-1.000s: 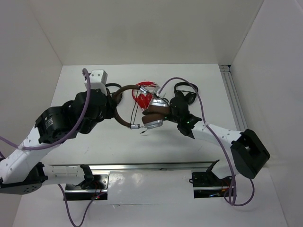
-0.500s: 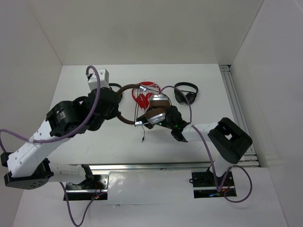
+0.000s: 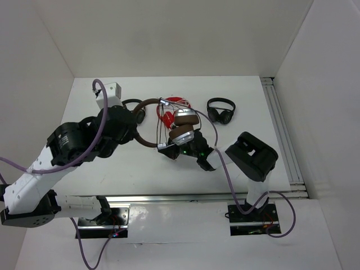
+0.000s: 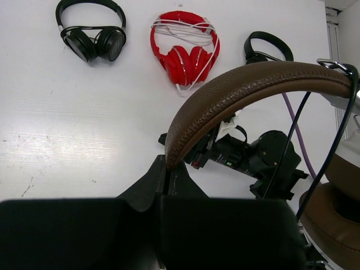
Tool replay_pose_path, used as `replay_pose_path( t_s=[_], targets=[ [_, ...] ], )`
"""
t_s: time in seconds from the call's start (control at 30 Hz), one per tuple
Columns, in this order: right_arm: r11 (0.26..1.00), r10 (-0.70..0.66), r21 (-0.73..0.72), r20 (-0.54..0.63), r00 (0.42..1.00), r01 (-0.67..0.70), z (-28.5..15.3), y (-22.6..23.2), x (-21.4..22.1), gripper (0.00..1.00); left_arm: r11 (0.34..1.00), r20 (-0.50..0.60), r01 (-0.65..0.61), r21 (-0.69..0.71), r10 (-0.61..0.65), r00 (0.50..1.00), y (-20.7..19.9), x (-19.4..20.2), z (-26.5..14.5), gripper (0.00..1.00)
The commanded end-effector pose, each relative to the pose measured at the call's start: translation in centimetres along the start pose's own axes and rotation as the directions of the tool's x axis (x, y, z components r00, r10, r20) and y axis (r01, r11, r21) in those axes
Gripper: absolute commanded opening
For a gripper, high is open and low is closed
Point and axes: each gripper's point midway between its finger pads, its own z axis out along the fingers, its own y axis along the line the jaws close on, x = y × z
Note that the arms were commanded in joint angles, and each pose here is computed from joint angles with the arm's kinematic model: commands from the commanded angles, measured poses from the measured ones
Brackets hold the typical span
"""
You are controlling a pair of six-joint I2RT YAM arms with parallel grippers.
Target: Wrap the headphones
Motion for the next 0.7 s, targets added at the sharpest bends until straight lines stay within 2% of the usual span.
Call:
replay_pose_path(
  t_s=[0.0, 0.3, 0.5, 0.67],
  targets=[
    [0.999, -0.024, -0.045, 0.073, 0.997, 0.028, 1.3, 0.8, -1.7, 0.18, 0.988, 0.076, 0.142, 0.057, -0.146, 0.986, -0.5, -2.4, -1.2, 0.0],
    [0.999, 0.003, -0.036, 0.022, 1.0, -0.002, 1.9, -0.1, 1.3, 0.18, 0.989, 0.069, 0.139, 0.046, -0.142, 0.987, -0.2, -1.8, -0.9, 0.0],
    [0.999, 0.001, -0.049, 0.02, 1.0, 0.0, 2.0, 0.0, 1.5, 0.18, 0.99, 0.065, 0.133, 0.04, -0.136, 0.989, 0.1, -1.6, -1.0, 0.0],
    [0.998, 0.015, -0.061, -0.008, 1.0, -0.015, 1.6, 0.9, 2.9, 0.22, 0.989, 0.065, 0.142, 0.041, -0.145, 0.987, 0.1, -1.6, -1.0, 0.0]
  ],
)
